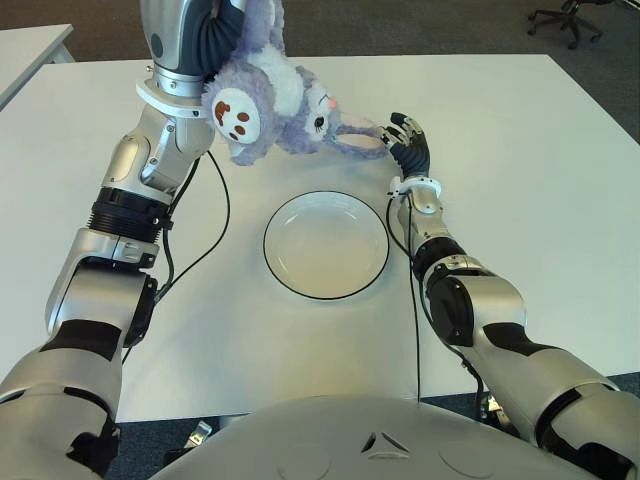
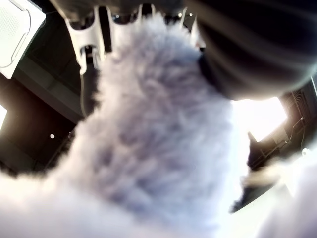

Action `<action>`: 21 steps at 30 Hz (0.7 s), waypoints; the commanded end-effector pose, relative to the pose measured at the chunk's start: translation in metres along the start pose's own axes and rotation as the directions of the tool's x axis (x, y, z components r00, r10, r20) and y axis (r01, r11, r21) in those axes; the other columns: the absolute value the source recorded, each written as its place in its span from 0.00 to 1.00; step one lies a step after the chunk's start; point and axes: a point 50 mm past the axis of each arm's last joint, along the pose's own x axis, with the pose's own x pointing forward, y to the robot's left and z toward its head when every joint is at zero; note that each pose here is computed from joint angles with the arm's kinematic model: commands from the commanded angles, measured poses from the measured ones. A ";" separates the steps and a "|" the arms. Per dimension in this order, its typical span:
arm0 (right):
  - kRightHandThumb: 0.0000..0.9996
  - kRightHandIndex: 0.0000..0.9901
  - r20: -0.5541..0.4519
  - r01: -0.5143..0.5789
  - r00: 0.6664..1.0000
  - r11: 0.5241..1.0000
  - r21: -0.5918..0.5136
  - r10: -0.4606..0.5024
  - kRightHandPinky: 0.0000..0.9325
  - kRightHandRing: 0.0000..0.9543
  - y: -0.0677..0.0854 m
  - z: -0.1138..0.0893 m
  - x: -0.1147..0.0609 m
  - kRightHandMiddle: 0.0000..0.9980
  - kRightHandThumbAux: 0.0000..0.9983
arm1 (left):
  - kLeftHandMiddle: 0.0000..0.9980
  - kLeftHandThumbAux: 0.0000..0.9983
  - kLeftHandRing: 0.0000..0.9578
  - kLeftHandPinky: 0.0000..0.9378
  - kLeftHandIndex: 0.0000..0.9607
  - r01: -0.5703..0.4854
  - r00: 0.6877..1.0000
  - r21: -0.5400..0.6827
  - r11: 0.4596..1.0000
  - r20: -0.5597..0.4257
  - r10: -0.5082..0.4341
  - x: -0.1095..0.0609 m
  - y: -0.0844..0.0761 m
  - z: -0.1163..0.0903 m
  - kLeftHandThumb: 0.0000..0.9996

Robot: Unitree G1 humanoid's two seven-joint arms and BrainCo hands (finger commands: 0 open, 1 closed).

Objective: Put the doll into the plate.

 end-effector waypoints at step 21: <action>0.39 0.21 -0.206 0.021 0.978 1.000 0.009 -0.019 0.20 0.14 -0.005 -0.050 -0.026 0.15 0.75 | 0.49 0.65 0.71 0.78 0.46 0.064 0.998 0.051 0.997 -0.008 -0.064 -0.010 0.009 0.009 0.85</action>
